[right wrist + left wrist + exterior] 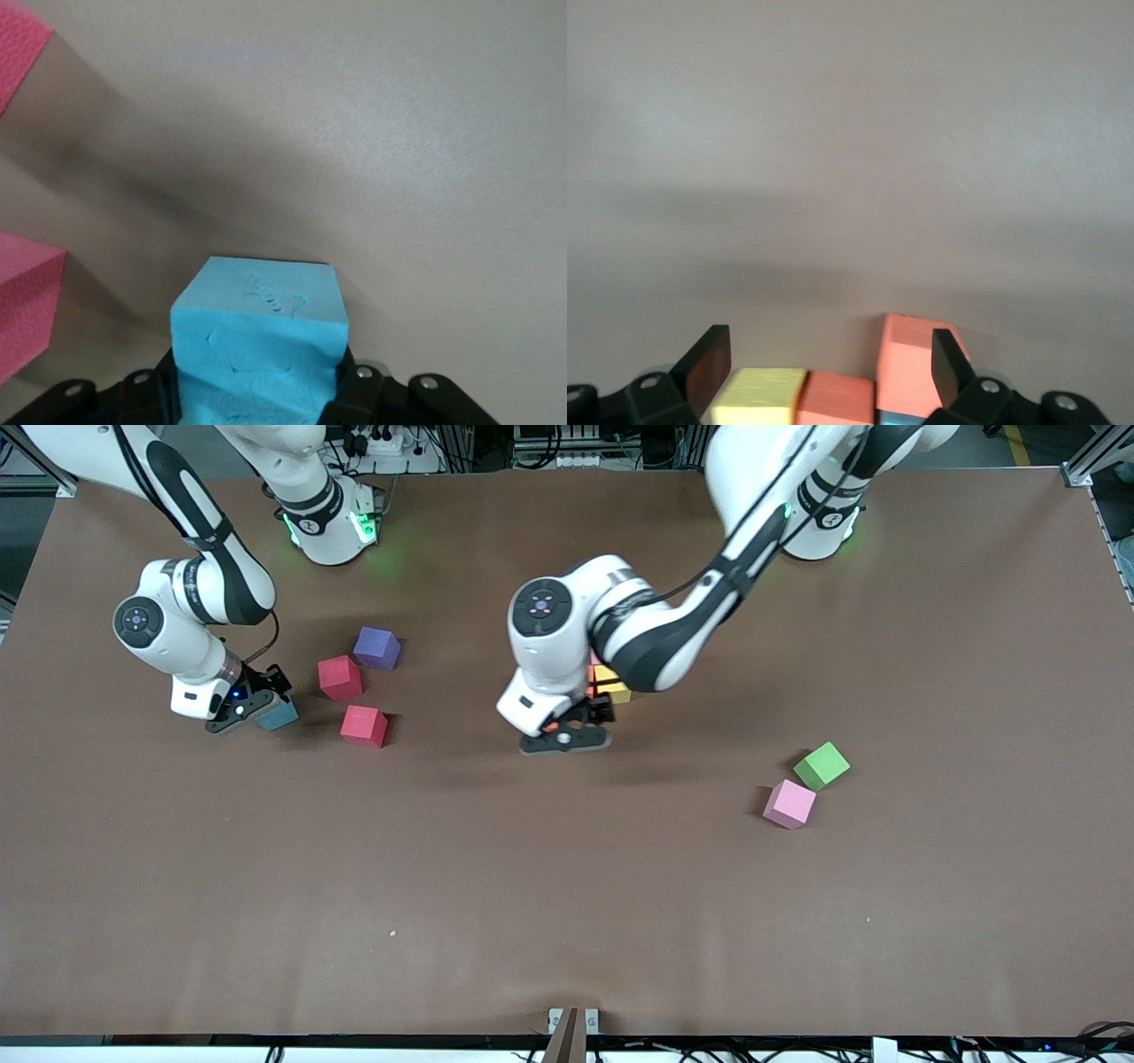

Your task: Form number 2 with 11 blocks

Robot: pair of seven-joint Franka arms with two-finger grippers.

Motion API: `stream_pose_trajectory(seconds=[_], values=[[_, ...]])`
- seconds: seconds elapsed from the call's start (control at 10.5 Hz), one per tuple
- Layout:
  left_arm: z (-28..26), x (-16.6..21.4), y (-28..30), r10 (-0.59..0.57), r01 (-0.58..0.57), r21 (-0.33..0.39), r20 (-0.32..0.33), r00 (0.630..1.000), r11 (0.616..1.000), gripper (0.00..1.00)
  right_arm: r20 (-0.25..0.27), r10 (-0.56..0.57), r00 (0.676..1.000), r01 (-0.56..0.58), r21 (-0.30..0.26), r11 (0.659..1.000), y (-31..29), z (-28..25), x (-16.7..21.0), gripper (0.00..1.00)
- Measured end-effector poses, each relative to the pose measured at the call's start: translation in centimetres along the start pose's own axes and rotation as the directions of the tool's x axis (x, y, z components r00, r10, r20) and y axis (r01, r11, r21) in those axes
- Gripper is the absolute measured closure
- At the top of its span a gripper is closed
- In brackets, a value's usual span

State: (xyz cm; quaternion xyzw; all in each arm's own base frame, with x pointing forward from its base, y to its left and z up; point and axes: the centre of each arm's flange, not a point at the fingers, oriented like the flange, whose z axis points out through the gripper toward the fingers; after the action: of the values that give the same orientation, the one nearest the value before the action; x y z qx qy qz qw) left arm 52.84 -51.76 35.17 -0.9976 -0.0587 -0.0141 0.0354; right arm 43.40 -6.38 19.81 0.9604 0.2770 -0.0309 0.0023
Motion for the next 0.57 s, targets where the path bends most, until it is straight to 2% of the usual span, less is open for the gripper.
stream_pose_trajectory(seconds=[0.19,0.29,0.57], values=[[-0.8,3.2,-4.3,-0.014,0.013,0.044,0.02,1.0,0.999,0.0,0.01,-0.001,1.0,0.001,-0.012,1.0,1.3,-2.3,1.7,0.41],[-0.3,5.2,-6.8,0.018,-0.02,0.057,0.033,0.999,0.998,0.0,0.011,0.009,1.0,-0.009,-0.008,1.0,1.9,-4.4,3.4,0.41],[0.5,11.1,-14.6,0.116,-0.12,0.06,0.064,0.991,0.991,0.0,-0.053,0.049,0.997,-0.049,0.006,0.999,-0.4,-10.9,10.6,0.41]])
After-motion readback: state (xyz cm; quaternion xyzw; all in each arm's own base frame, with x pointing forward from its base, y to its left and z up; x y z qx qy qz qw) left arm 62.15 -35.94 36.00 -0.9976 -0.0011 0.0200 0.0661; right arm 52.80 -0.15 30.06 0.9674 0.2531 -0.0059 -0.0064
